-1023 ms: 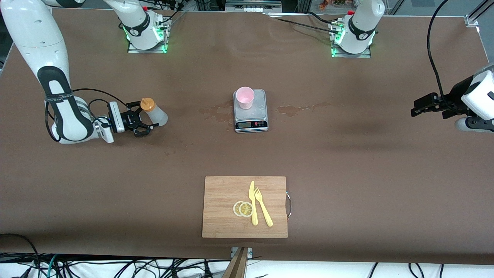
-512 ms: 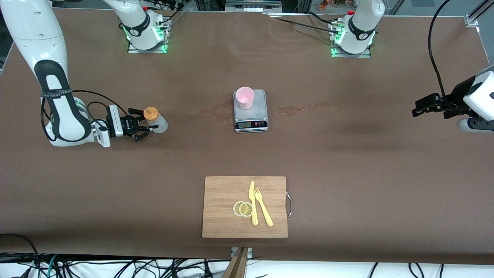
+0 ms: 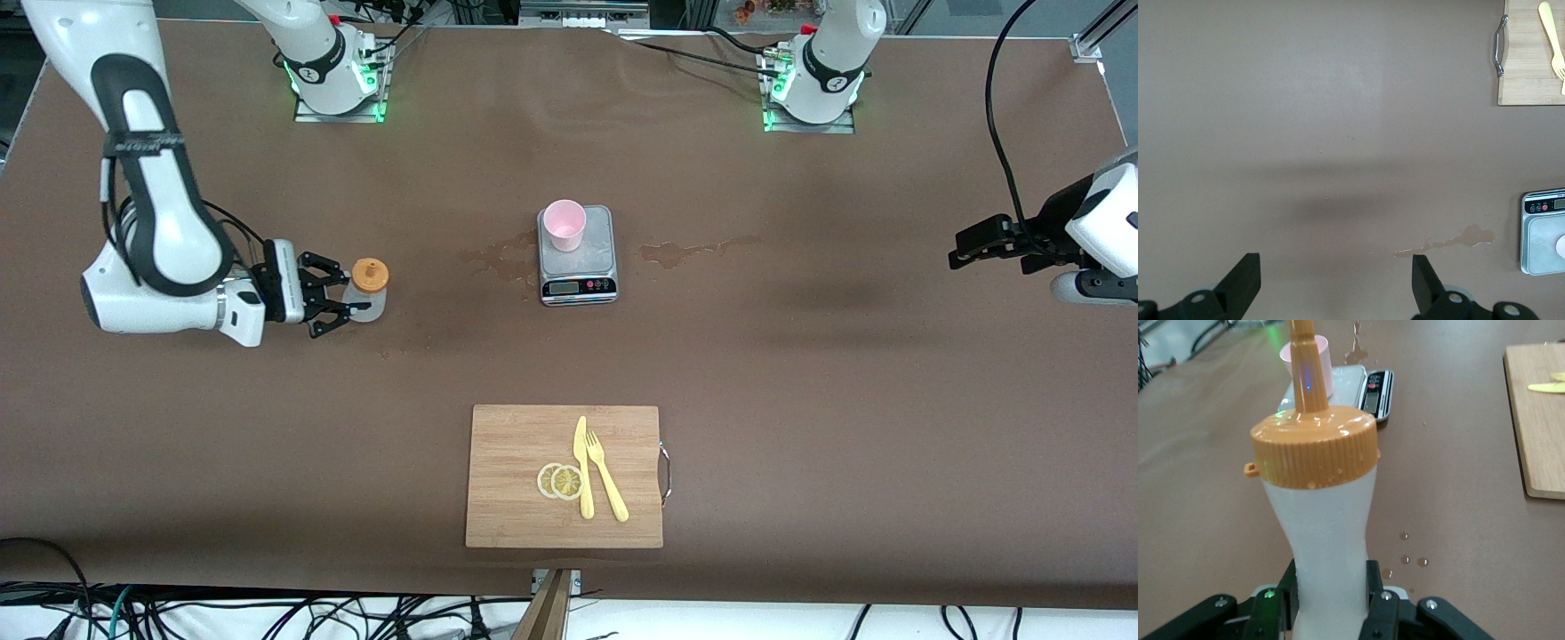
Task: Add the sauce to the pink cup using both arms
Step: 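Lift the bottle and tilt its nozzle over the pink cup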
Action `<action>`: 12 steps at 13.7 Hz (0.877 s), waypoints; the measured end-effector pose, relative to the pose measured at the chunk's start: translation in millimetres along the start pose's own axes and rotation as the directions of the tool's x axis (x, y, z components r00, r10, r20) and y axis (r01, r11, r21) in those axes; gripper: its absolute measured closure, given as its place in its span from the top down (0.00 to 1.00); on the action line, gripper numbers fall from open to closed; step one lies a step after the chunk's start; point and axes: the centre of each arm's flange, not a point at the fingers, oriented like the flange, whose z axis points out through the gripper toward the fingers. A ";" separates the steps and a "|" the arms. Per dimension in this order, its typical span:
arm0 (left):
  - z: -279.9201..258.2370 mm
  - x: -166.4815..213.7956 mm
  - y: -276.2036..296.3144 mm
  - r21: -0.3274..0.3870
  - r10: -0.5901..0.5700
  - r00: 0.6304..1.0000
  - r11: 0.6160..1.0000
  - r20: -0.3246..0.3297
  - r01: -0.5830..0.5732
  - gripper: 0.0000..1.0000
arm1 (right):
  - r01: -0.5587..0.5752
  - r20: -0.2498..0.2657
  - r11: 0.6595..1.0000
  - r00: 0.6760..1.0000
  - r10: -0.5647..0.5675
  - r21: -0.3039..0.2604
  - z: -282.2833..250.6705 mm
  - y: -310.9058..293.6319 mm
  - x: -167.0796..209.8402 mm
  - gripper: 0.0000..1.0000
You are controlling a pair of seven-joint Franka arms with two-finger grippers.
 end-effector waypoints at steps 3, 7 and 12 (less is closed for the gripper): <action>-0.3 0.0 0.2 0.000 0.000 1.000 1.000 -0.001 0.000 1.00 | -0.049 0.196 0.999 0.979 0.047 0.006 15.7 4.0 55.9 0.42; -0.9 0.1 -0.4 0.000 -0.001 1.000 1.000 -0.002 0.001 1.00 | -0.111 0.433 0.994 0.895 0.103 -0.007 45.8 3.9 128.7 0.37; -1.1 0.2 -0.8 0.000 -0.001 1.000 1.000 -0.002 0.001 1.00 | -0.155 0.596 0.987 0.789 0.149 -0.042 95.2 -11.3 186.8 0.37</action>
